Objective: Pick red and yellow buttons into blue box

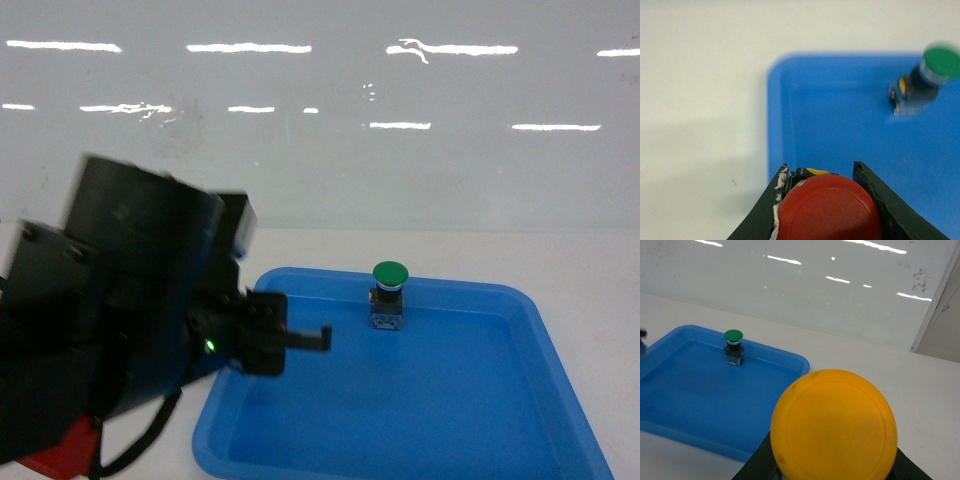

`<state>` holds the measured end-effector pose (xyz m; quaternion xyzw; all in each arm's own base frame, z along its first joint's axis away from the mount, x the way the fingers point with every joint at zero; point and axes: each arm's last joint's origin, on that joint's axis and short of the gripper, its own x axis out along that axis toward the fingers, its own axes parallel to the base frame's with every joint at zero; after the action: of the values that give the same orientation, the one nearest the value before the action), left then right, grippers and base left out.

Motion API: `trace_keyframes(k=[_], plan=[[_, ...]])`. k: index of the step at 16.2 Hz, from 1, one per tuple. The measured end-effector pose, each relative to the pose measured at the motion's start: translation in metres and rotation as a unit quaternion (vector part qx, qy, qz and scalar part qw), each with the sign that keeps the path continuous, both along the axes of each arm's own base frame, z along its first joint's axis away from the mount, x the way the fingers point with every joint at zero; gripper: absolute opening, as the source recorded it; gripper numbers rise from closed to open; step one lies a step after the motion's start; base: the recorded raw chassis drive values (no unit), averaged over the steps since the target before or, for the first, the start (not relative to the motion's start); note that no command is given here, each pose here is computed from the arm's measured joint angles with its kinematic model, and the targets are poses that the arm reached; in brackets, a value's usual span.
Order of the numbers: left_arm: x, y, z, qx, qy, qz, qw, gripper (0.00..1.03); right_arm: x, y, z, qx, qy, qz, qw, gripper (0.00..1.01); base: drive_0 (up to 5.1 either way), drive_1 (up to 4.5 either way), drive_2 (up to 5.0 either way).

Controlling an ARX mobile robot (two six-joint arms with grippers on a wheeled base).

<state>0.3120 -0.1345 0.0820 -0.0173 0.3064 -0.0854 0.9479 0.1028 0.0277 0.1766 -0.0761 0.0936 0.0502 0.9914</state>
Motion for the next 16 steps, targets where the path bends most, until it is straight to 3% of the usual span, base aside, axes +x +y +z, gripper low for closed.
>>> trace_keyframes(k=[1, 3, 6, 7, 10, 11, 13, 15, 16], plan=[[0.0, 0.009, 0.022, 0.002, -0.053, 0.011, 0.9985, 0.32, 0.0, 0.0, 0.0, 0.0, 0.0, 0.0, 1.0, 0.25, 0.0, 0.0, 0.0], [-0.003, 0.032, 0.064, 0.02, -0.16, 0.048, 0.9858, 0.32, 0.0, 0.0, 0.0, 0.0, 0.0, 0.0, 1.0, 0.25, 0.0, 0.0, 0.0], [-0.016, 0.066, 0.086, 0.04, -0.219, 0.104, 0.9694, 0.32, 0.0, 0.0, 0.0, 0.0, 0.0, 0.0, 1.0, 0.25, 0.0, 0.0, 0.0], [-0.022, 0.073, 0.092, 0.049, -0.239, 0.12, 0.9624, 0.32, 0.0, 0.0, 0.0, 0.0, 0.0, 0.0, 1.0, 0.25, 0.0, 0.0, 0.0], [-0.061, 0.088, 0.123, 0.058, -0.301, 0.151, 0.9397, 0.32, 0.0, 0.0, 0.0, 0.0, 0.0, 0.0, 1.0, 0.25, 0.0, 0.0, 0.0], [-0.075, 0.091, 0.127, 0.062, -0.311, 0.157, 0.9353, 0.32, 0.0, 0.0, 0.0, 0.0, 0.0, 0.0, 1.0, 0.25, 0.0, 0.0, 0.0], [-0.104, 0.096, 0.125, 0.075, -0.296, 0.167, 0.9374, 0.32, 0.0, 0.0, 0.0, 0.0, 0.0, 0.0, 1.0, 0.25, 0.0, 0.0, 0.0], [-0.124, 0.095, 0.129, 0.08, -0.298, 0.169, 0.9359, 0.32, 0.0, 0.0, 0.0, 0.0, 0.0, 0.0, 1.0, 0.25, 0.0, 0.0, 0.0], [-0.13, 0.092, 0.135, 0.072, -0.328, 0.171, 0.9264, 0.32, 0.0, 0.0, 0.0, 0.0, 0.0, 0.0, 1.0, 0.25, 0.0, 0.0, 0.0]])
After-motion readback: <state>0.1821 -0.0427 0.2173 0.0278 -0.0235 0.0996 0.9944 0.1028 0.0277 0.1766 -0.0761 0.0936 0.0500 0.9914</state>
